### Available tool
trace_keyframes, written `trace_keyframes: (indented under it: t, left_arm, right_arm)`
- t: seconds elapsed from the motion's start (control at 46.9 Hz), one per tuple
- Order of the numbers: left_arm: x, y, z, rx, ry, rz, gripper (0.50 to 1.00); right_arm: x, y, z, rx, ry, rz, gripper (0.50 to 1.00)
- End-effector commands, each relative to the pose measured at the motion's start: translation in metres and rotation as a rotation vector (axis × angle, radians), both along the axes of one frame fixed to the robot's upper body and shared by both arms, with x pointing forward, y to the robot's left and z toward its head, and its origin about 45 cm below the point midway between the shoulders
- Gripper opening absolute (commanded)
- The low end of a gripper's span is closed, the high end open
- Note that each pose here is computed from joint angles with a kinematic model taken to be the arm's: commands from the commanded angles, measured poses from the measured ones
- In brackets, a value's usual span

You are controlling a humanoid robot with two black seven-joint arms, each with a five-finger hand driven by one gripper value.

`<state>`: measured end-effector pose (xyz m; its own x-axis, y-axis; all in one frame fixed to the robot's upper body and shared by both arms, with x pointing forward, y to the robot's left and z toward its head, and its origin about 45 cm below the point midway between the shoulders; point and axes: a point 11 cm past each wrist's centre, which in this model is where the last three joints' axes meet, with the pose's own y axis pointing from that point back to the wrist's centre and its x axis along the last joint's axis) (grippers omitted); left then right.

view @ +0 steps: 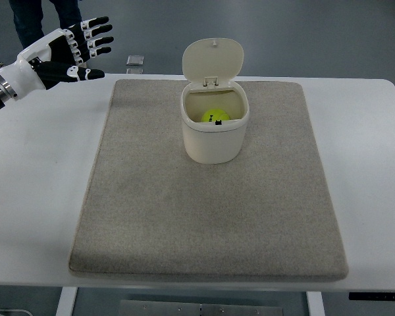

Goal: Put tennis ball into box with left hand

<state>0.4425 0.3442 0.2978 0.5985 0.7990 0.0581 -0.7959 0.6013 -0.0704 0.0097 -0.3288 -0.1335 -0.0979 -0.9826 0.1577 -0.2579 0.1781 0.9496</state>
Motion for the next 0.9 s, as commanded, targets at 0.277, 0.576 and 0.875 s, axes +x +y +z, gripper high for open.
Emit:
trace_keyframes:
  t: [0.277,0.576,0.875]
  left_arm:
    - [0.006,-0.011,-0.033,-0.209,0.214,0.077,0.994]
    - [0.015,-0.026,-0.064,-0.334,0.341,0.128,0.994]
    - [0.017,-0.028,-0.075,-0.324,0.483,0.176,0.994]
  right_arm:
    - [0.000,0.000,0.000,0.000,0.000,0.000,0.938]
    - [0.000,0.000,0.000,0.000,0.000,0.000,0.938]
    - [0.000,0.000,0.000,0.000,0.000,0.000,0.938]
